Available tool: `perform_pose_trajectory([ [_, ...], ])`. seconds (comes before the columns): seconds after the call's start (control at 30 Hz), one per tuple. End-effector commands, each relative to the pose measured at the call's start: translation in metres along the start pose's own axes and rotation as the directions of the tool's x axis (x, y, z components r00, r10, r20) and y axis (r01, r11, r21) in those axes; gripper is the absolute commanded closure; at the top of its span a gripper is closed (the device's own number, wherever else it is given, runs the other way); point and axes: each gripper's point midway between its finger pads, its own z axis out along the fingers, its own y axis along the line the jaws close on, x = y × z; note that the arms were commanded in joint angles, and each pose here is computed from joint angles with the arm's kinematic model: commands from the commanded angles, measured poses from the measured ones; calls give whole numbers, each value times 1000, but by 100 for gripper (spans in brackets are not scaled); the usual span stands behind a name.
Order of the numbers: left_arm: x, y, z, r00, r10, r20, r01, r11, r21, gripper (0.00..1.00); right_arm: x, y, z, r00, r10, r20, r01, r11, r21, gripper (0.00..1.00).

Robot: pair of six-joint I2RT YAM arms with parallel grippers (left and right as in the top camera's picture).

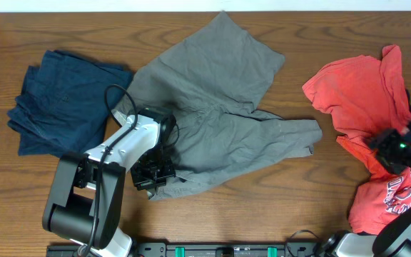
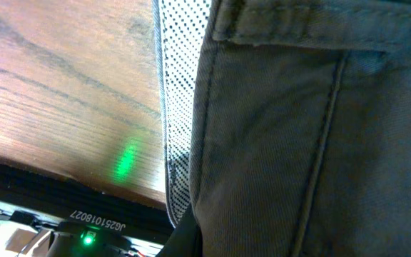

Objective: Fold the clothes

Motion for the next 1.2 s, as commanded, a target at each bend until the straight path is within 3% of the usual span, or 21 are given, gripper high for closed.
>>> perform_pose_trajectory([
  [0.0,1,-2,-3,1000,14,10,-15,1000,24,94,41,57,6,965,-229,-125,197,954,-225,36],
  [0.1,-1,-3,-3,1000,16,18,-16,999,29,94,72,74,16,927,-310,-211,257,935,-244,25],
  [0.17,-2,-4,-3,1000,15,20,-16,999,31,94,84,84,22,908,-349,-230,290,922,-255,23],
  [0.33,-4,-5,-3,999,16,28,-17,999,36,94,77,98,37,932,-309,-190,270,941,-204,27],
  [0.47,-6,-7,-3,999,17,38,-19,999,43,94,67,104,49,924,-365,-115,346,925,-157,29],
  [0.7,-6,-7,-3,999,18,38,-19,999,43,94,84,103,54,930,-327,-168,312,944,-110,31],
  [0.9,-6,-7,-3,999,22,39,-23,999,43,94,80,68,53,960,-216,-177,236,966,101,31],
  [1.17,-7,-7,-3,999,25,41,-27,999,45,94,83,75,53,960,-211,-184,225,972,60,36],
])
